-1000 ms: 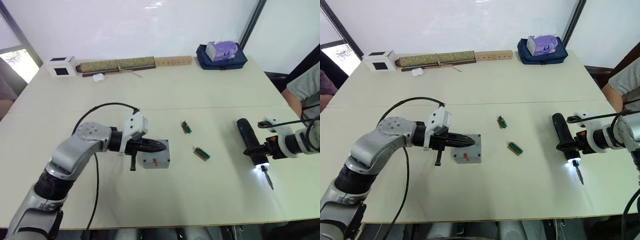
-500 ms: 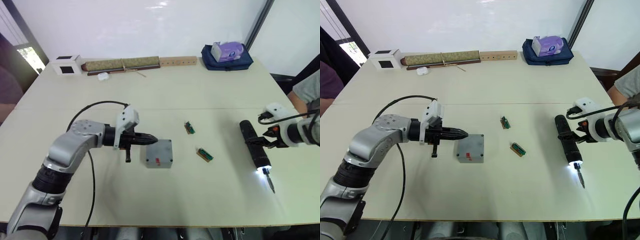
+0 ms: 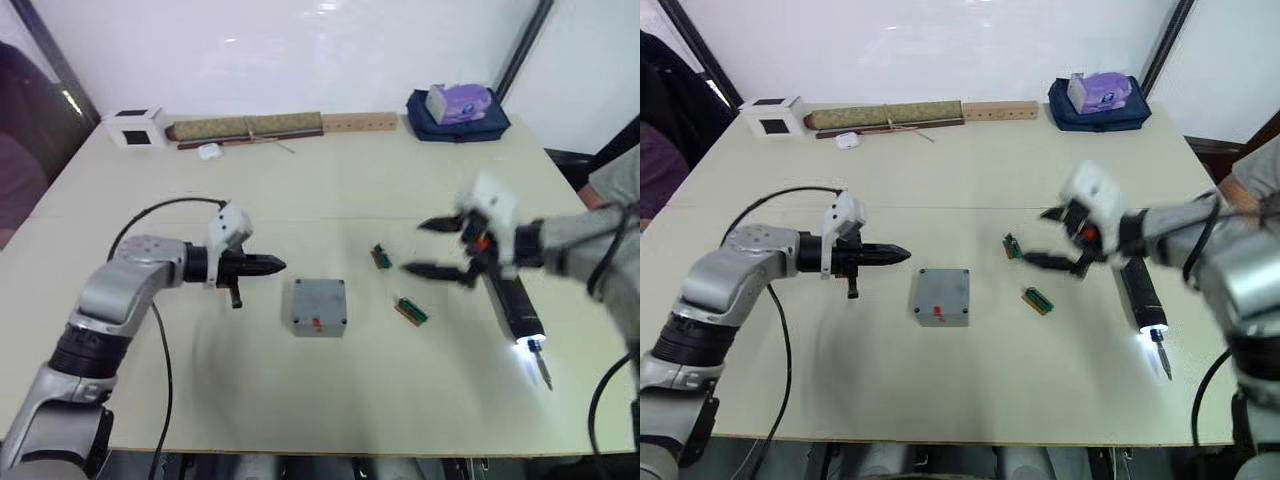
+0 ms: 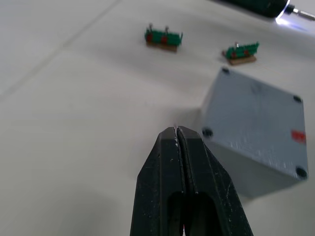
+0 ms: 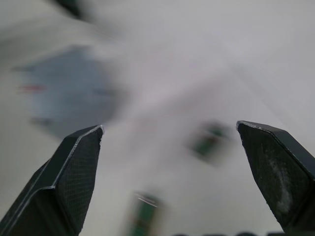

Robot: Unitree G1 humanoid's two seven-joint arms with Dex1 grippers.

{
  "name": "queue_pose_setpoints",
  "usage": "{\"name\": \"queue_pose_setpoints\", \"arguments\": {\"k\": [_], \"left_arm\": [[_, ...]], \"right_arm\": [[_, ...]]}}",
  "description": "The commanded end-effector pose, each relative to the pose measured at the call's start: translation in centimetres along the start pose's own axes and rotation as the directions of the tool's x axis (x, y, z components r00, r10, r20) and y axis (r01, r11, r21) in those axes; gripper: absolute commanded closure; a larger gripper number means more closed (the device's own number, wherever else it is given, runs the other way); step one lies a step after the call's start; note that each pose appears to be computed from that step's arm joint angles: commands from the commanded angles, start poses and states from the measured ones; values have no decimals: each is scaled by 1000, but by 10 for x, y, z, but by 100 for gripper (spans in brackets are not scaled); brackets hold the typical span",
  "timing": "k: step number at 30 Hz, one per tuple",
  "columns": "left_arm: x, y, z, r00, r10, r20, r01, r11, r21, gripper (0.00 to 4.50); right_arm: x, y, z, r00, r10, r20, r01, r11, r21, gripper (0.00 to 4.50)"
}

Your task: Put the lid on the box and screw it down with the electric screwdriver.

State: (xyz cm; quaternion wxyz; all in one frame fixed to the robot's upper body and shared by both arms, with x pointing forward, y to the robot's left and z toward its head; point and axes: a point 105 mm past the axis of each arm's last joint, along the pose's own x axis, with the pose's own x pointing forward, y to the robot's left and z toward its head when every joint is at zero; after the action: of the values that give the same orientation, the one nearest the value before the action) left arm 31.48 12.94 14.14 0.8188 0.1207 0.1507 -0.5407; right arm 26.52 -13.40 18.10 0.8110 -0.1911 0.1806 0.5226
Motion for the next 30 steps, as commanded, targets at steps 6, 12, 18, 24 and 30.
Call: {"name": "queue_pose_setpoints", "arguments": {"k": [6, 12, 18, 24, 30], "left_arm": [[14, -17, -11, 999, 32, -36, -30, 999, 39, 450], [18, -22, -19, 997, 9, -80, -4, 998, 64, 450], [24, -23, -15, 998, -13, -64, 18, 997, 79, 450], [36, -17, 1, 999, -14, -36, 19, 988, 155, 450], [41, 0, 2, 999, 28, -45, -20, 986, 168, 450]], "right_arm": [[28, 48, -22, 991, 131, -24, -130, 989, 70, 1], [44, 43, -35, 991, 99, -88, -97, 995, 32, 1], [54, 49, -38, 989, 117, -87, -113, 992, 47, 1], [65, 61, -33, 989, 131, -65, -121, 983, 135, 1], [64, 66, -25, 991, 128, -25, -121, 972, 203, 1]]}}
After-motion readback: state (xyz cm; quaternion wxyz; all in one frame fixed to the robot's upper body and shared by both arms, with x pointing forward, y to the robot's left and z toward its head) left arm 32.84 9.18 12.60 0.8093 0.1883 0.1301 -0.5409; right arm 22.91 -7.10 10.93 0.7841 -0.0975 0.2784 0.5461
